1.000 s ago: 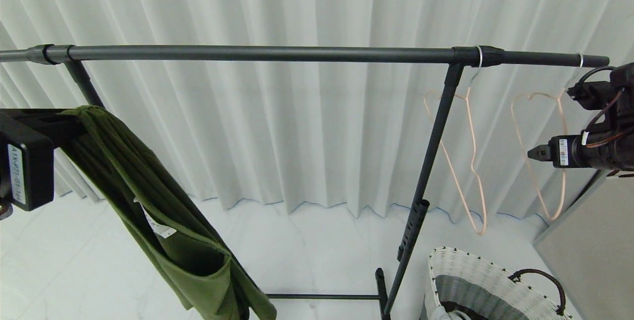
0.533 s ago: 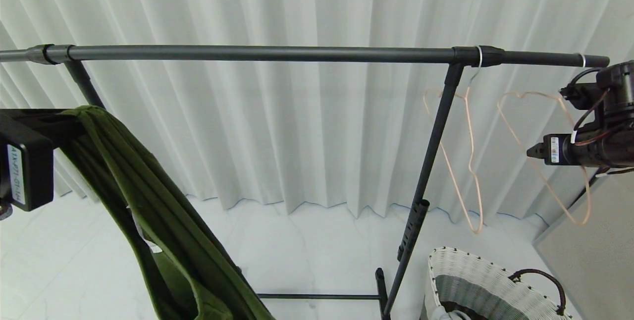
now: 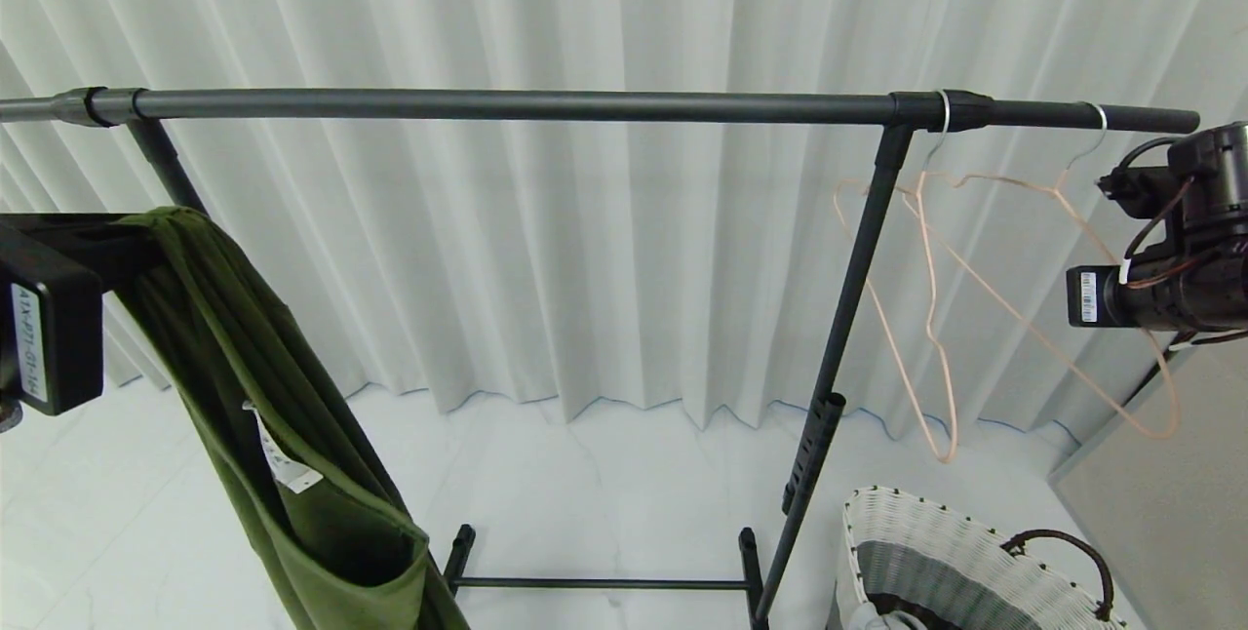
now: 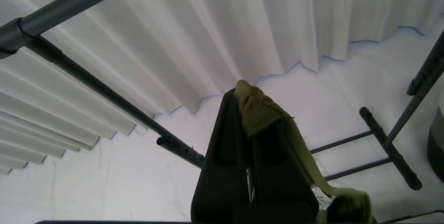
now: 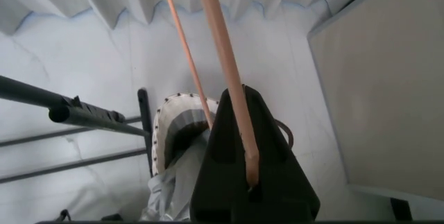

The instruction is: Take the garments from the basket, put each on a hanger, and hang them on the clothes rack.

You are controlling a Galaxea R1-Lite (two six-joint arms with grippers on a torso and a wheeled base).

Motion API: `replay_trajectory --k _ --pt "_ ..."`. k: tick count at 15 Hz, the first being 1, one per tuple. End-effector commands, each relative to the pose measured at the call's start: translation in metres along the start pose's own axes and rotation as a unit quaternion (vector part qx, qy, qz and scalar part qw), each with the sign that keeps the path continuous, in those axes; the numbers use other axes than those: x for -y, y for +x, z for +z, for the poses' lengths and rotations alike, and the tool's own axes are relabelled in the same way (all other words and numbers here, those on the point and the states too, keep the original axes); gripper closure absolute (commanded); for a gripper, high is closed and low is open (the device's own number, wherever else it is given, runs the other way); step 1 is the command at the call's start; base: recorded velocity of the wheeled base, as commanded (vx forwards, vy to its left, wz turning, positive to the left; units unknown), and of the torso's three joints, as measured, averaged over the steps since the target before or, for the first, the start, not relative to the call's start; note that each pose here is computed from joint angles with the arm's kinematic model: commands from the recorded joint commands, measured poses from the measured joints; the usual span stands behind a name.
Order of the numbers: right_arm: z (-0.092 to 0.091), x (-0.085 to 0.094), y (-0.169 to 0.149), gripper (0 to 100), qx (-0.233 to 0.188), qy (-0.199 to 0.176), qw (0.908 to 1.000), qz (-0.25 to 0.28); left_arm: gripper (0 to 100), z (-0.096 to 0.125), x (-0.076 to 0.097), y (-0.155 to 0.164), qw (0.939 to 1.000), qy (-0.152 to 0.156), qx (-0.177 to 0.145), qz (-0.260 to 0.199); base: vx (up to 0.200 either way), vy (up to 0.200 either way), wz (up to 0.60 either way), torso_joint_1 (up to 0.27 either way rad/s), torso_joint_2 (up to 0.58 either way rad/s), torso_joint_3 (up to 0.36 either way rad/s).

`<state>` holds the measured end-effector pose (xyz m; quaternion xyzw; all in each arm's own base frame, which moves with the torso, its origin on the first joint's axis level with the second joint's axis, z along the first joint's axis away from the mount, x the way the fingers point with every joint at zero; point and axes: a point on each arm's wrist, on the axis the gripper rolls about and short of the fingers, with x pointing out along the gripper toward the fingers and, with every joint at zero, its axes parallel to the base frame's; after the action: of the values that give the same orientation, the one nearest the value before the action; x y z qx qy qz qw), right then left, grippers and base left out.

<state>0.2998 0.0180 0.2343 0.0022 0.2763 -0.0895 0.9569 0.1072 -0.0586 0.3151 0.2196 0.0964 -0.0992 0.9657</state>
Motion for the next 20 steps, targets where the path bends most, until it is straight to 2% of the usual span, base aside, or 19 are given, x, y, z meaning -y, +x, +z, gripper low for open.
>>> replay_trajectory --k 1,5,9,14,17,20 --pt "0.002 0.001 -0.005 100 0.007 0.003 1.0 0.001 100 0.0 0.0 -0.001 1.0 -0.001 0.001 0.001 0.0 0.0 0.0 0.0 0.0 0.0" --pt "0.01 0.004 -0.031 100 0.042 0.026 0.9987 0.008 100 -0.006 -0.001 -0.006 1.0 0.0 0.0 0.001 0.0 0.0 0.0 0.0 0.0 0.0" --pt "0.014 0.009 -0.056 100 0.071 0.033 0.9968 0.012 100 -0.011 -0.001 -0.01 1.0 0.0 0.001 0.001 0.0 0.0 0.0 0.0 0.0 0.0" --pt "0.008 0.021 -0.098 100 0.086 0.034 0.9956 0.01 100 -0.014 0.001 -0.008 1.0 0.004 -0.006 -0.001 0.0 0.0 0.0 0.0 0.0 0.0" --pt "0.001 0.027 -0.121 100 0.087 0.034 0.9956 0.01 100 -0.014 0.0 -0.01 1.0 0.002 -0.004 -0.001 -0.2 0.0 0.0 0.012 0.01 -0.001" --pt "-0.011 0.031 -0.13 100 0.08 0.031 0.9963 0.009 100 -0.015 0.0 -0.011 1.0 0.002 -0.003 0.0 -0.2 0.0 0.0 -0.007 0.0 0.01"
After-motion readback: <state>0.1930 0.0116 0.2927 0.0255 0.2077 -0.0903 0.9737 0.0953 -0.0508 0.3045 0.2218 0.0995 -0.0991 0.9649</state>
